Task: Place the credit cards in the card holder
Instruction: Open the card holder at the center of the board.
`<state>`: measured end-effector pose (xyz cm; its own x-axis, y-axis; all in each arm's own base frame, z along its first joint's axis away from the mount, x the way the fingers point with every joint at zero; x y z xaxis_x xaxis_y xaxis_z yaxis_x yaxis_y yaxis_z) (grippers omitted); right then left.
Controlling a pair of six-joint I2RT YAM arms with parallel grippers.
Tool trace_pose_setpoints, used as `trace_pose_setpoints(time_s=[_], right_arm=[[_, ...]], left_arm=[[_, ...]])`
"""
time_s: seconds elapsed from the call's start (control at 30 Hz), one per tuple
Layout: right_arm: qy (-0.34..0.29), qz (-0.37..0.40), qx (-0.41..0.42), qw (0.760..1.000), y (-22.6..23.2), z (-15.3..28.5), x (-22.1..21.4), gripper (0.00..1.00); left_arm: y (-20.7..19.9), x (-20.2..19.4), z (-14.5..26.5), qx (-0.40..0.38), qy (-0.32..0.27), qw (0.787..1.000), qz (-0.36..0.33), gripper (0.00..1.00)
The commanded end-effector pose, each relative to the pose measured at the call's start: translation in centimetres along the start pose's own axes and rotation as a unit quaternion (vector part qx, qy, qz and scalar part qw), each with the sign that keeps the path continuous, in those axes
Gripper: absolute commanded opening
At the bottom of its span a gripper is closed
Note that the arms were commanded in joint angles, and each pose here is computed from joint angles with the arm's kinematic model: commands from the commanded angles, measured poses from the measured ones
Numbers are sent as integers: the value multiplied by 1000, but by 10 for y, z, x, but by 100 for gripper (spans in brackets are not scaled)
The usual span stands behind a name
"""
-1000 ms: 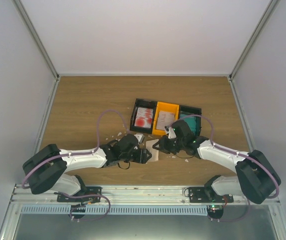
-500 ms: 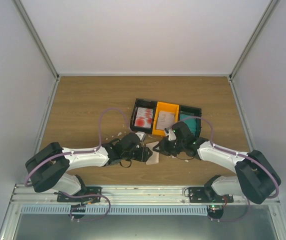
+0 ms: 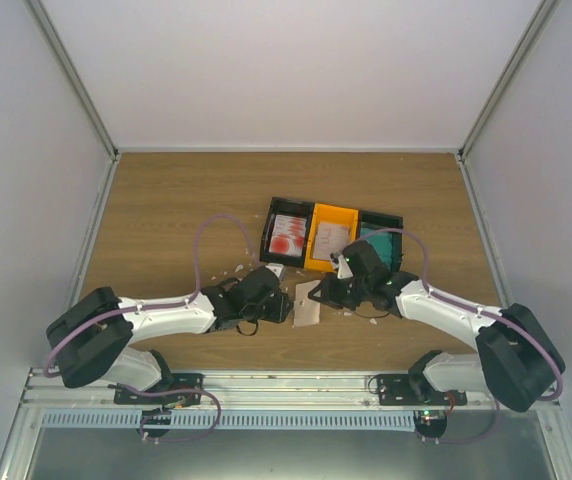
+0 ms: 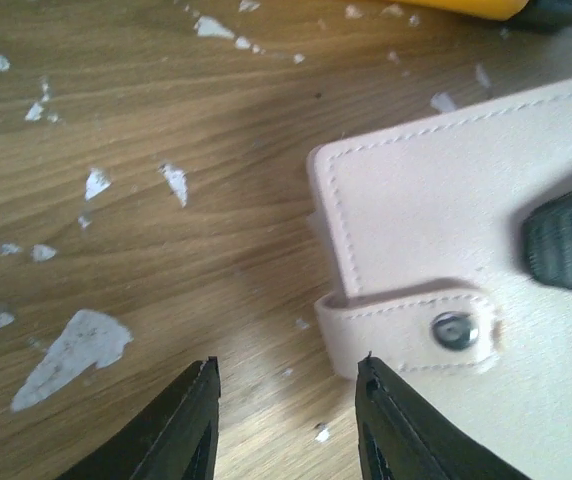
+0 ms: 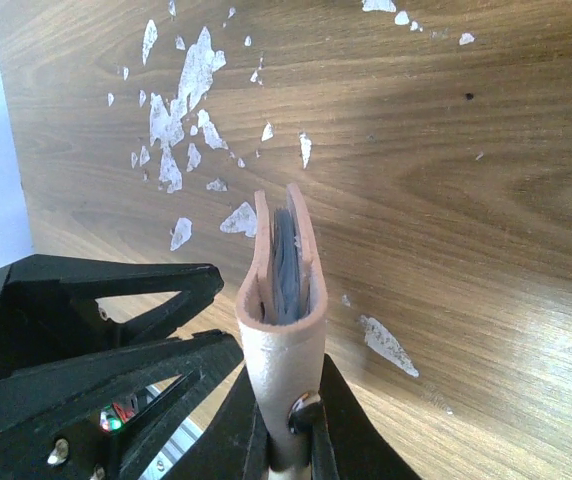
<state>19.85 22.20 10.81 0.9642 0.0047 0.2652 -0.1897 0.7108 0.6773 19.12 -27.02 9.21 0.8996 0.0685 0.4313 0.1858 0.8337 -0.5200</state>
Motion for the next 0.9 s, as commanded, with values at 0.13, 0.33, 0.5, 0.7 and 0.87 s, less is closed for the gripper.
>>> trace_pose_setpoints(time_s=[0.13,0.33,0.5,0.7,0.87], right_arm=[[-3,19,-1,1000,4,1,3,1],[1,27,7,1000,5,-1,2,1],[5,25,15,1000,4,-2,-2,1],[5,20,13,1000,1,-1,-6,0],[5,20,8,1000,-1,1,-8,1]], left_arm=[[-20,7,8,-54,4,998,-23,49],[-51,7,12,-140,23,989,-44,65],[-40,7,-6,-93,34,994,-36,68],[-19,4,-18,-34,29,999,-24,58],[-3,1,-19,5,21,1000,-19,46]])
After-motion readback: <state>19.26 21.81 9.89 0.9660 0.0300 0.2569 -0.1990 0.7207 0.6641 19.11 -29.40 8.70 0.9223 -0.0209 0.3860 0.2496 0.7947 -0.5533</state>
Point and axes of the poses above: each gripper's point midway between its finger pads, its own z axis back along the fingers, its own y axis along the line the jaws close on, x = y × z, the point moved 4 cm from there along z, back along the fingers, and after that the axes turned 10 degrees about z, right-handed, at the moved point
